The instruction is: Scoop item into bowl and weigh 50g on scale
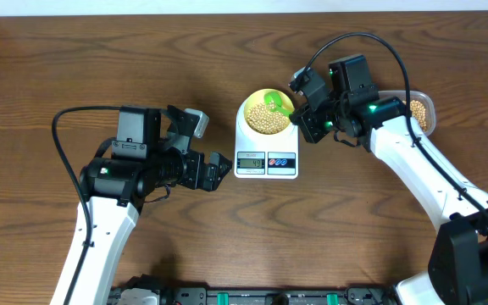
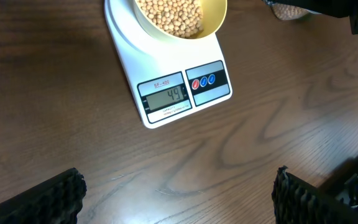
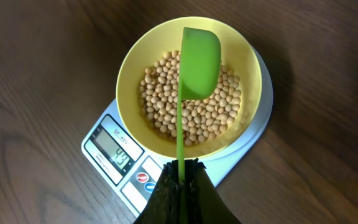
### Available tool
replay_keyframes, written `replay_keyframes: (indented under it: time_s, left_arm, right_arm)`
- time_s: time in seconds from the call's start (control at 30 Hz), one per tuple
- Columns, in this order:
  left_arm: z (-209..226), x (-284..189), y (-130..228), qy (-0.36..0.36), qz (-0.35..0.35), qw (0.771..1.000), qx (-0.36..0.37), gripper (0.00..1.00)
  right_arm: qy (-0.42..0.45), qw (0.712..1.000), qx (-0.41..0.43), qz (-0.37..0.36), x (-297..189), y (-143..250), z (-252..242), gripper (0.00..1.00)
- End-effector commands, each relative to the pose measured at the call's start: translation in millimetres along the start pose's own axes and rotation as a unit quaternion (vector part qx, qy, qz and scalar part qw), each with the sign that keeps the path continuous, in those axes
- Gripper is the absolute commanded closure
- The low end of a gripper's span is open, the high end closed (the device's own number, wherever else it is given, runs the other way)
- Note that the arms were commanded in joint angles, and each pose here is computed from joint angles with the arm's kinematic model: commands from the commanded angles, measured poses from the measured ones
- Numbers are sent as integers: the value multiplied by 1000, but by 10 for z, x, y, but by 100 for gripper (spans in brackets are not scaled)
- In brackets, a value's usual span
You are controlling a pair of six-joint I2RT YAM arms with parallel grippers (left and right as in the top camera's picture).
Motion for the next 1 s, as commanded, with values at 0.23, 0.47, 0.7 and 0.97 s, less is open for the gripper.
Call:
replay_keyframes:
  time_s: [0.23, 0.47, 0.7, 0.97]
  left_arm:
    - [-29, -1, -3, 8, 0, 1000, 9, 2]
    - [-29, -1, -3, 8, 0, 1000, 9, 2]
    - [-29, -1, -3, 8, 0, 1000, 9, 2]
    - [-29, -1, -3, 8, 0, 1000, 9, 2]
  right_arm:
    - [-3, 1000, -29, -3, -62, -18, 34, 99]
    - [-1, 999, -34, -3, -58, -19, 36, 99]
    - [-2, 998, -58, 9, -25, 12, 115, 99]
    - [13, 998, -53, -4, -24, -54, 74, 99]
Point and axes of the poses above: each gripper's point midway between its finger pads, its own x axis out along the fingers, its own z axis along the line the jaws close on, y = z × x, the point moved 3 cm from there along -x, back along the fingers
